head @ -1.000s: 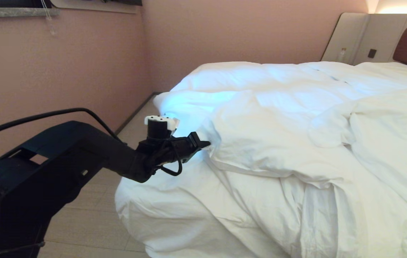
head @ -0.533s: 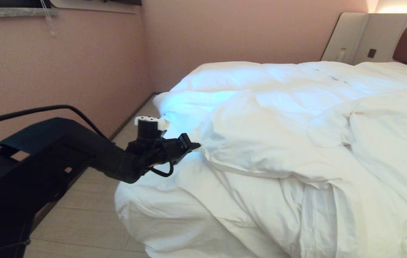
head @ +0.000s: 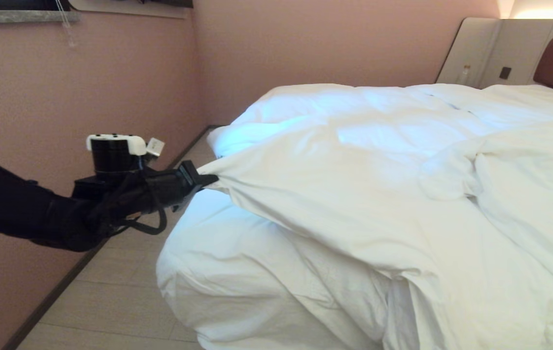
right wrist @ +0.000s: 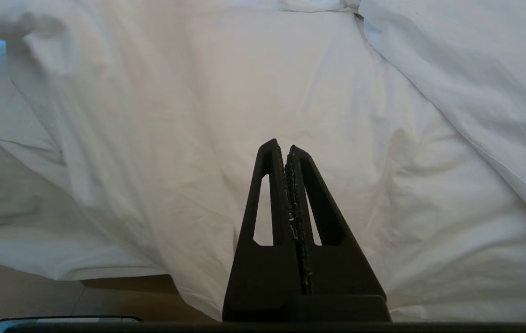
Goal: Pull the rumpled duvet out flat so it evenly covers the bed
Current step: Flatten the corners of the folded blanket
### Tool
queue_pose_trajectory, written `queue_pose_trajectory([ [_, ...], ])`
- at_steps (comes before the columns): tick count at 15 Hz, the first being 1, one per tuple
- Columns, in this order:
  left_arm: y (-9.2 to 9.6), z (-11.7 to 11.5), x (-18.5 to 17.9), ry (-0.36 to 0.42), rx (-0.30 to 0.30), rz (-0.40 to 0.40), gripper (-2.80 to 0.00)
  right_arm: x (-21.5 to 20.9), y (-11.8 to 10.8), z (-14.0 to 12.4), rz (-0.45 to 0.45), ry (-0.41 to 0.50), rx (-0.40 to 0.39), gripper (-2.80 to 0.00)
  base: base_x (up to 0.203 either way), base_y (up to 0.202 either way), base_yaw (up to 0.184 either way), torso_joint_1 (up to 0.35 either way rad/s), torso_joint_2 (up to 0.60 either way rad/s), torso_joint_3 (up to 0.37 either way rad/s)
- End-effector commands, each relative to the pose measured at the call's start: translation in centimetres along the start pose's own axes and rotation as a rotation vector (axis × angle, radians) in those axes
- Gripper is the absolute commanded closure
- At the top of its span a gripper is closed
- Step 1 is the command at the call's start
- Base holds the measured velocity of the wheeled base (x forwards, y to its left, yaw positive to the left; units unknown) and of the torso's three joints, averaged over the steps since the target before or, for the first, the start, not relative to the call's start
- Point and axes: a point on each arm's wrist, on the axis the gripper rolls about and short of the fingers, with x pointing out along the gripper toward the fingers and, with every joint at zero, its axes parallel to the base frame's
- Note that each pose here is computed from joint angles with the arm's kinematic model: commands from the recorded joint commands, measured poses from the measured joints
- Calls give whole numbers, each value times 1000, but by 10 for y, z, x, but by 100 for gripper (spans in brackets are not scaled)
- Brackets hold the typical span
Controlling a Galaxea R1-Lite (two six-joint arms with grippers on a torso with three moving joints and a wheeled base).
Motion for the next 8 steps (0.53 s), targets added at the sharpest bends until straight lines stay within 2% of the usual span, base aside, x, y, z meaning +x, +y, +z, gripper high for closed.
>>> queue_pose_trajectory([
  [1,-17,8,-37,-60,25,-18,0,0,0,0,0,2,0,0,0,0,0,0,0,0],
  [3,-11,4,-72,-94,41,31,0,0,0,0,0,0,0,0,0,0,0,0,0,0],
  [5,4,6,-104,-151,31,101,0,0,0,0,0,1,0,0,0,0,0,0,0,0],
  [8,25,-1,-133,-185,28,196,0,0,0,0,0,1,0,0,0,0,0,0,0,0],
])
